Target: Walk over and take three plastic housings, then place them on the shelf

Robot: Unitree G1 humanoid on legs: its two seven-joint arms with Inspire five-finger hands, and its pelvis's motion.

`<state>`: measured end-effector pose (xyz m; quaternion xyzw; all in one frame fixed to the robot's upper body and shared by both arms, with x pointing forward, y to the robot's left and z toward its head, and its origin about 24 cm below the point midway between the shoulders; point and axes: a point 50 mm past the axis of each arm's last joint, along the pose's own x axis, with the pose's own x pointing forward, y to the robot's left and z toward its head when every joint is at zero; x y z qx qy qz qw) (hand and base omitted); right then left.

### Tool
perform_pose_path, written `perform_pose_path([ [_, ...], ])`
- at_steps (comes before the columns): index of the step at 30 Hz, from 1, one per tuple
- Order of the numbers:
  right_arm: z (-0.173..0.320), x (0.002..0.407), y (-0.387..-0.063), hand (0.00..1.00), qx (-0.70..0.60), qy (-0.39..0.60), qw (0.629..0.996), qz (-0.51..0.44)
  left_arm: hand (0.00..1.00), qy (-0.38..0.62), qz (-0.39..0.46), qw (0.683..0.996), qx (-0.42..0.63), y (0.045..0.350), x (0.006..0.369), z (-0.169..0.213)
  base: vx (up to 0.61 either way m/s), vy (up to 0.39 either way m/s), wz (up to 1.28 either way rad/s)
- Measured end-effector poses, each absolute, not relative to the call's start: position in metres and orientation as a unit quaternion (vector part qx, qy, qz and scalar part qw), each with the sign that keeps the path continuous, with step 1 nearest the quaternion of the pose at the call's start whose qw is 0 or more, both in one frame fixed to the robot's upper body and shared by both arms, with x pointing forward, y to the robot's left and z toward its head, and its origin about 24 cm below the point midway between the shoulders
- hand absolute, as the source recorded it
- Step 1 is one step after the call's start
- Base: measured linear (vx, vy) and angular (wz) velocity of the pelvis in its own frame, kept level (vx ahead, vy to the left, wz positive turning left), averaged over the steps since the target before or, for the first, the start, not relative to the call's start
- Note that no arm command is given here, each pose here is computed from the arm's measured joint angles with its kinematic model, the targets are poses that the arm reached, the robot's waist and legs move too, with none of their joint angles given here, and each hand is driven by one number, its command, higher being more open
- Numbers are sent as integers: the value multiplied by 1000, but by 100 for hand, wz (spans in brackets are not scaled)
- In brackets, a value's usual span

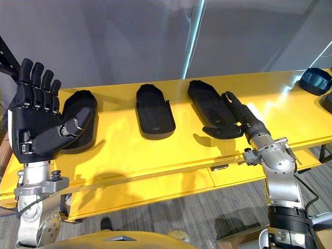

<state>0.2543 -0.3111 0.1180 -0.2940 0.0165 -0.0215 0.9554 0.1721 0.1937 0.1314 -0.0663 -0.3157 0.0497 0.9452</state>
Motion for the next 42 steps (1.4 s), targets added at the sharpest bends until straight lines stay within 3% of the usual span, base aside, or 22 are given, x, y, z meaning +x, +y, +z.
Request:
perform_pose_path([
  [4,138,252,-312,100,-306,-81,944,-89,100,-366,106,924,22,202,167,144,9,-11,12],
  [8,172,233,-299,100,-247,-259,913,-198,100,-469,218,852,79,213,154,172,16,-15,12],
  [12,184,208,-298,100,-195,-356,861,-306,100,-590,291,744,118,213,133,200,1,-11,13],
  [14,177,201,-304,100,-165,-356,849,-353,100,-634,304,697,140,208,122,208,-30,-7,13],
  [19,129,171,-316,100,-137,-261,842,-451,100,-708,405,522,249,205,99,215,-40,-6,7],
  [20,124,167,-318,100,-136,-250,839,-463,100,-708,419,508,256,207,98,214,-35,-7,11],
  [24,87,136,-349,100,-130,-166,781,-588,100,-683,538,398,292,227,88,215,-10,-16,17],
  [27,62,111,-365,100,-123,-108,730,-663,100,-600,632,342,351,251,79,216,41,-19,2],
  [29,52,98,-370,100,-123,-83,708,-691,100,-512,690,346,378,281,77,205,87,-25,3],
  [31,40,84,-376,100,-121,-55,688,-713,100,-397,750,374,373,324,73,178,71,-27,5],
  [34,8,60,-379,100,-92,21,663,-742,100,-162,841,429,287,370,47,91,45,-26,1],
  [35,-1,54,-376,100,-89,42,661,-744,100,-120,851,433,273,371,42,72,0,0,0],
  [37,-40,38,-351,100,-55,133,663,-734,100,45,876,440,190,355,14,0,-32,-22,-6],
  [38,-42,38,-348,100,-53,139,664,-733,100,54,878,438,185,353,12,-4,-29,-18,-14],
  [42,-82,15,-316,100,-9,235,679,-696,100,167,907,383,59,318,-39,-60,34,-6,-18],
])
